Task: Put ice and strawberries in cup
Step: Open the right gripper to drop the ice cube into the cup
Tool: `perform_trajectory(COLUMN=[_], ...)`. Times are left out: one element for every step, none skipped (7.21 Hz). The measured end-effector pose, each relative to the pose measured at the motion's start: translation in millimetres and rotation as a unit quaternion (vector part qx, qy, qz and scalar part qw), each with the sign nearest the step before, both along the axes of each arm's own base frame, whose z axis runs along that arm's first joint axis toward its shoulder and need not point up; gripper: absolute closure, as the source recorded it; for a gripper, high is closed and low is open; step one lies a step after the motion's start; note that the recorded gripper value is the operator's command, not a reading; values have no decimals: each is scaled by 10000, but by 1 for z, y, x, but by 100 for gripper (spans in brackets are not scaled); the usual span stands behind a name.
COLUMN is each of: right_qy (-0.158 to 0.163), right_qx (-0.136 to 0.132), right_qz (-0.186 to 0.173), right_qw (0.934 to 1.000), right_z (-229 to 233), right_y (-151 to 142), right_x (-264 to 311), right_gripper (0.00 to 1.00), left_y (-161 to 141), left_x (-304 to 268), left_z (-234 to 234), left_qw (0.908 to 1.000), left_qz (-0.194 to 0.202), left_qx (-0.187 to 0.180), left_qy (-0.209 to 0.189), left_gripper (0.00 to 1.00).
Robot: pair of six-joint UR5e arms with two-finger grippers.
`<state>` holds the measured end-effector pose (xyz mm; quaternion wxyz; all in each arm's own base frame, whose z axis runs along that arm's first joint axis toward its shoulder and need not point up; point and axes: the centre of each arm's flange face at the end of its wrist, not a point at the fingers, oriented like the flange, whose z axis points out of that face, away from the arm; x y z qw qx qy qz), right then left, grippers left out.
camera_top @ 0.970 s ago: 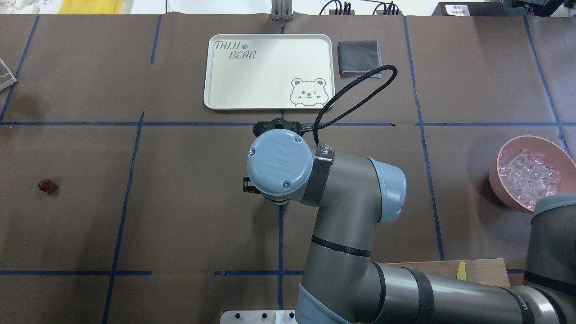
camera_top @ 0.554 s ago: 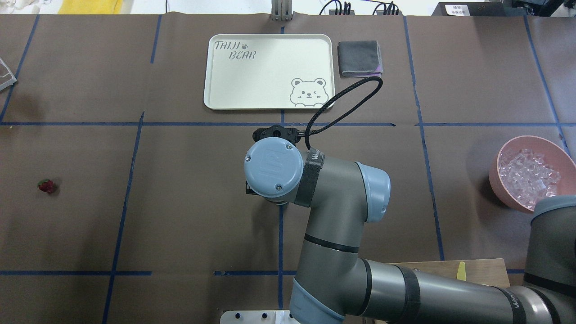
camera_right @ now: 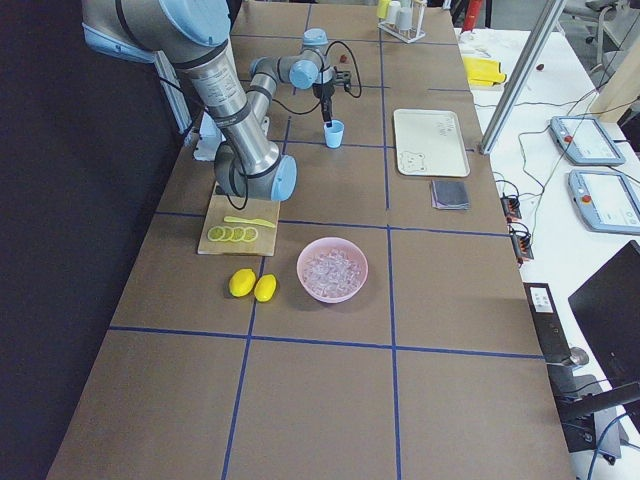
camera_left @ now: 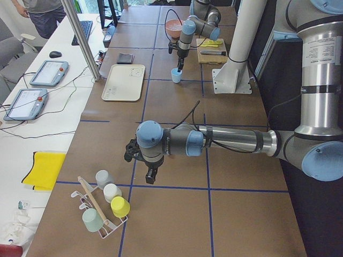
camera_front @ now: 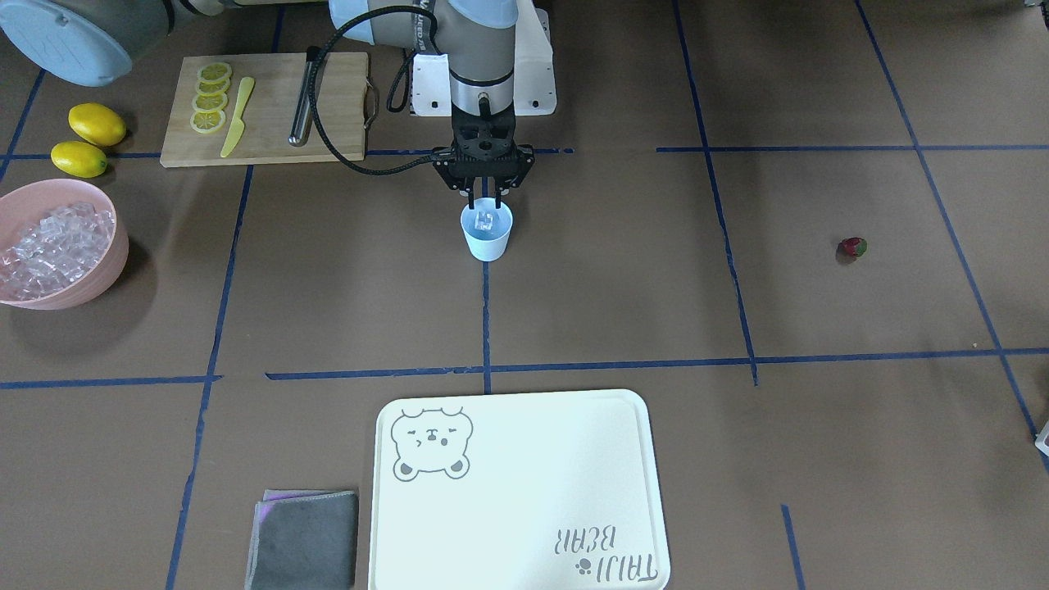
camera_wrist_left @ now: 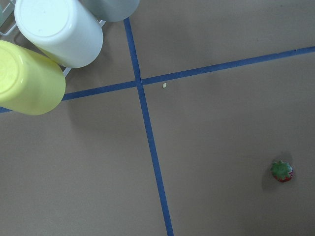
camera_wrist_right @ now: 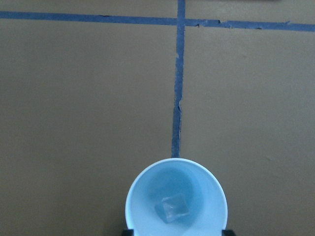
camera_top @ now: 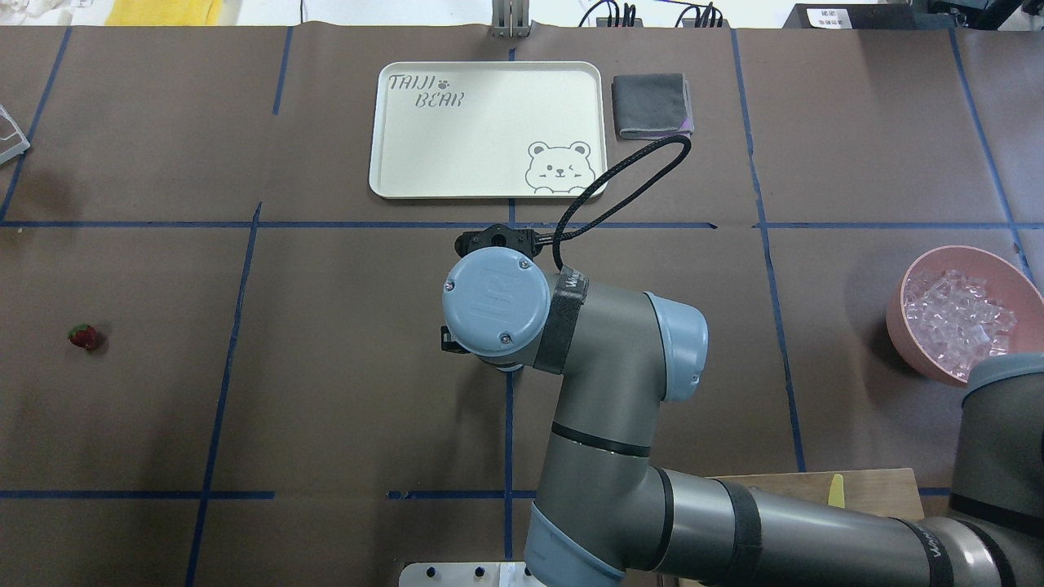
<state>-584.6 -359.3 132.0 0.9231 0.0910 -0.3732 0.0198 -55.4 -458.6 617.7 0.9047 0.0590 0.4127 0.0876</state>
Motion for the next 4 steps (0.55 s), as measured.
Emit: perform_trajectory(right_qy=[-54,-83,-71,-65], right_qx=[19,67,163,280], right_qz=[30,15,-124,-342], right_qw=[10000,9999,9998,9990], right_z=[-3,0,13,32], right_y=[-7,-19,-37,-57], right_x=[12,32,64,105], right_gripper=[1,2,1,2], left_y=[0,0,0,0], left_x=[0,0,0,0], left_z=[0,0,0,1], left_qw=[10000,10000,10000,10000], left_qz=[0,0,2,5], left_qx=[2,4,2,-3], left_qy=[0,0,0,0], left_gripper=[0,0,0,0])
